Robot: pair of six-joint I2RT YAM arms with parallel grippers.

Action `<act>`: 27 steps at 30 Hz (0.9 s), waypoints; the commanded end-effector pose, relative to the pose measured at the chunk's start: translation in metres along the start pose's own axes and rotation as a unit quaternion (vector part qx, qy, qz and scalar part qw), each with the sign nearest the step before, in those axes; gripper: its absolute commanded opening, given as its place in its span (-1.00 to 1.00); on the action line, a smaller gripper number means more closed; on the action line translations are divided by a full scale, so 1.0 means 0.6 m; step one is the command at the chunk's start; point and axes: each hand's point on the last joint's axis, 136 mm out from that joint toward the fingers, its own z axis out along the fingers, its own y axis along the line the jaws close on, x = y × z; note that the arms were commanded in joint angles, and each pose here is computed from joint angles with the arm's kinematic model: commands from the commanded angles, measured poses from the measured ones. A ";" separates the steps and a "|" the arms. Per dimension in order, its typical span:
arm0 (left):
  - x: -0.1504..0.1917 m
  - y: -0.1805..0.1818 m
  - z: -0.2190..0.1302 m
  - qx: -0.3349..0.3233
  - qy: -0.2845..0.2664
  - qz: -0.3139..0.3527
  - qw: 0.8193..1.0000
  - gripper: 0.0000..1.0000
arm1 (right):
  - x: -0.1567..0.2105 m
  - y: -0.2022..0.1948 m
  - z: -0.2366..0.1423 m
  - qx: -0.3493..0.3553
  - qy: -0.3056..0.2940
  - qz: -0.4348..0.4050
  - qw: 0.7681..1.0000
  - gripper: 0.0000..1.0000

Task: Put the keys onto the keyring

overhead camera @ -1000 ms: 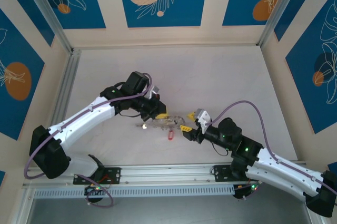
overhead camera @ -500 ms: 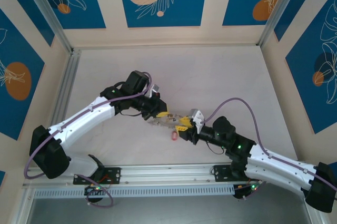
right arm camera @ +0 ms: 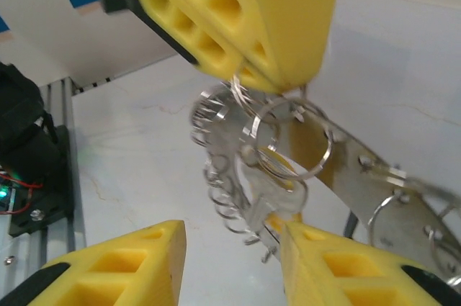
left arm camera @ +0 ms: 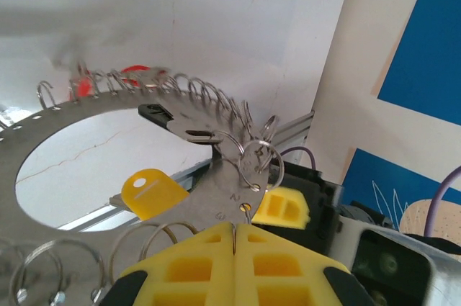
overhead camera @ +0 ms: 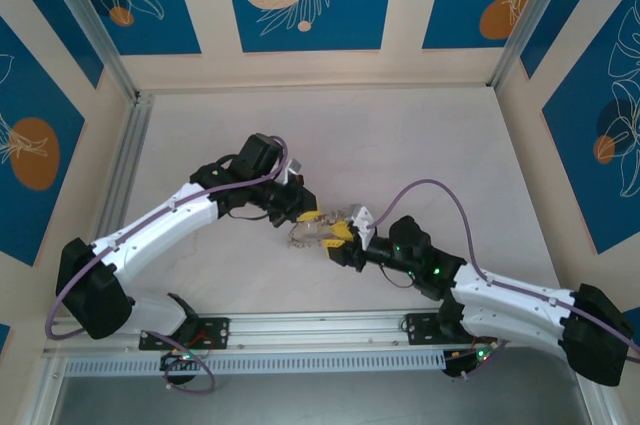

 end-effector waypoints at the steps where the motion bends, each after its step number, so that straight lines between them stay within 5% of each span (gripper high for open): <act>1: 0.002 -0.039 -0.021 0.023 -0.010 0.009 1.000 -1.00 | -0.041 -0.008 0.013 0.002 -0.036 -0.003 0.999 -0.21; 17: 0.005 -0.049 -0.012 0.035 -0.008 0.011 0.999 -1.00 | -0.079 0.004 0.007 -0.062 -0.065 -0.005 0.996 -0.15; 27: 0.012 -0.047 -0.014 0.034 -0.007 0.013 0.999 -1.00 | -0.088 -0.004 0.018 -0.058 -0.060 -0.002 0.997 -0.85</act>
